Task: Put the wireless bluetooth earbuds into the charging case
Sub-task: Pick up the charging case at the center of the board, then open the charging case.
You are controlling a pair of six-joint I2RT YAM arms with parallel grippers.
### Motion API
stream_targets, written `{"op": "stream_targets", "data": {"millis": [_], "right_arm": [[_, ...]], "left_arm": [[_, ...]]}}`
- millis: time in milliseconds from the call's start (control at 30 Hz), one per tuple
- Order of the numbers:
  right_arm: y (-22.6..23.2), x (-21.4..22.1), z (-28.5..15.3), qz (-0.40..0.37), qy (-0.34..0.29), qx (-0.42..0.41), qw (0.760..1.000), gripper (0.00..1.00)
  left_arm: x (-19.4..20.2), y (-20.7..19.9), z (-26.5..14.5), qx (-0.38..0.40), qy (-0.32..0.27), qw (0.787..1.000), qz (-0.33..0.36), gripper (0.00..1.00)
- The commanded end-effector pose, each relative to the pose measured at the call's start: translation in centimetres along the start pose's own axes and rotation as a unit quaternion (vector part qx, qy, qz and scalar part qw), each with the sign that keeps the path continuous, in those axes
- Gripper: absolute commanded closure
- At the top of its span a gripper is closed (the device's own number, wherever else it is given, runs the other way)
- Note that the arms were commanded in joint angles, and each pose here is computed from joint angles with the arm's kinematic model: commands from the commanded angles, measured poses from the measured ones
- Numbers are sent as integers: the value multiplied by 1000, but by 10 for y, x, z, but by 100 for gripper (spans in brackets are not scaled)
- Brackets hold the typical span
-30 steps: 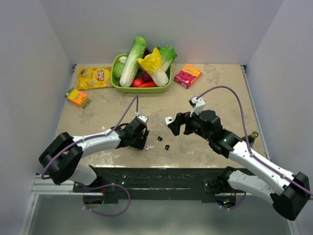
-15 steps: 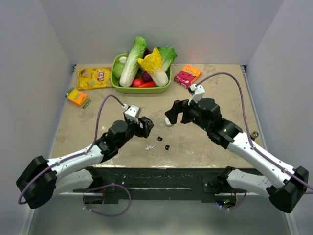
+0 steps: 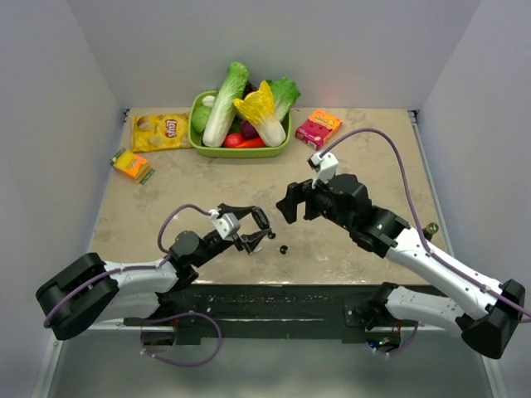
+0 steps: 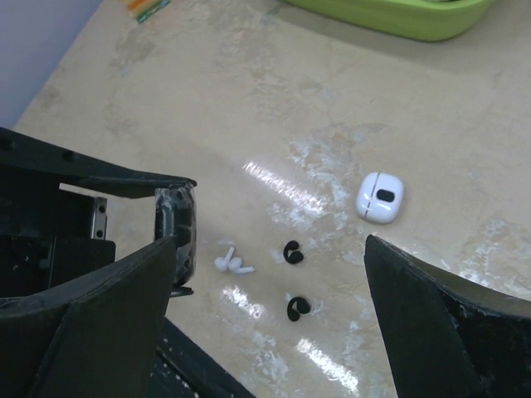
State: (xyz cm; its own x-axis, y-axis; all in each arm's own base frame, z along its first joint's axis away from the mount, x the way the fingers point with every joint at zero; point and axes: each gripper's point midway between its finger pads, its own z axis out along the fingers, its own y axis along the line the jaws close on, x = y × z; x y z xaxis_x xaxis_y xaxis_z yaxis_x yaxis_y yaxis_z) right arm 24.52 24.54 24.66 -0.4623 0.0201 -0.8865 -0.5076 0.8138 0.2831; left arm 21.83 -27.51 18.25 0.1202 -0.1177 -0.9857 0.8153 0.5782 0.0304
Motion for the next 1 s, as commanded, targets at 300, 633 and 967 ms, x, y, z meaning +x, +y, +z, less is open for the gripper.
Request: {"op": "stream_targets", "data": {"millis": [300,633,967], "right_arm": [[53,30,-2,0,70,-143,987,2],[45,69,15,-7,139,-120,983,2],[34,78,24,-6,153,-89,984,4]], "left_arm": [[-18,-27,8,30,-25,994,100,100],[-20,-25,6,19,-26,995,98,100],[-24,-31,1,26,-34,994,102,100]]}}
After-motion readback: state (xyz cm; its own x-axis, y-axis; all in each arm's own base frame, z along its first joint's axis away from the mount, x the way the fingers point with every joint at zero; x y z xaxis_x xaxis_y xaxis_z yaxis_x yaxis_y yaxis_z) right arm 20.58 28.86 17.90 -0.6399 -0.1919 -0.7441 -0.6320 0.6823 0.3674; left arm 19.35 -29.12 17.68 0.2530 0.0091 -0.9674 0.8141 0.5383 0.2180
